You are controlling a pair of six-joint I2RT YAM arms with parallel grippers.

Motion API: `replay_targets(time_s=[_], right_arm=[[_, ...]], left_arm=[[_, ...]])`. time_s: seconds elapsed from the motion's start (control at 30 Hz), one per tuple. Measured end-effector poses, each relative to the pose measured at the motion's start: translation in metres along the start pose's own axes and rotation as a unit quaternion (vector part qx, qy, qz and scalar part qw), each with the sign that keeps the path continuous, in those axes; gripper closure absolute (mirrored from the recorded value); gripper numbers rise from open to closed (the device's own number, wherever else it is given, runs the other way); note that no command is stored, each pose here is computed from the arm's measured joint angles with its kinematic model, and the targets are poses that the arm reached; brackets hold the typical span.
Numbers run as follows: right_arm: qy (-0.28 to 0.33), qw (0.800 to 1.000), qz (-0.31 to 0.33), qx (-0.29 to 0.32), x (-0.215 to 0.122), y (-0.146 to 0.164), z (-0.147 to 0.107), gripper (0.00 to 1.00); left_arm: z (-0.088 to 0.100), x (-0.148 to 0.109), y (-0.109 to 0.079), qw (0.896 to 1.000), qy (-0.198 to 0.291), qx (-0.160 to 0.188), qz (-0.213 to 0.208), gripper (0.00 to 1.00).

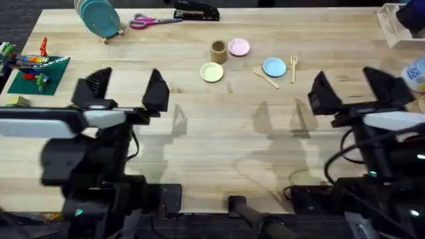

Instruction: Pick up a utensil and set it on the pink plate, then put the other utensil in the container.

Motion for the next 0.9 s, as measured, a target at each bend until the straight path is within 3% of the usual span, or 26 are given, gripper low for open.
replay_targets(time_s=[0.2, 0.37, 0.63, 0.9], right_arm=[[-0.005, 1.0, -0.001, 0.0, -0.014, -0.006, 0.052, 0.003], [0.042, 0.999, 0.006, 0.002, -0.02, -0.009, 0.077, 0.003], [0.153, 0.988, 0.02, 0.004, -0.013, -0.012, 0.101, 0.003], [0.286, 0.957, 0.04, 0.005, 0.009, -0.015, 0.111, 0.003]], left_arm=[[0.047, -0.016, -0.007, 1.0, -0.015, -0.004, -0.004, 0.008], [0.077, -0.027, -0.011, 1.0, 0.018, -0.008, 0.0, 0.007], [0.109, -0.019, -0.02, 0.993, 0.12, -0.011, -0.003, 0.007], [0.118, 0.006, -0.033, 0.968, 0.25, -0.006, -0.03, 0.007]])
Point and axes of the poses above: each hand's point on the last joint's axis, 136 mm out from that joint toward the fingers, its own x axis out along the fingers, its own y axis along the line the jaws close on, z = x × y, the point moved 3 cm from there along -x, back along the fingers, and after that the axes turned 7 degrees about -x, right-handed, at the moved point
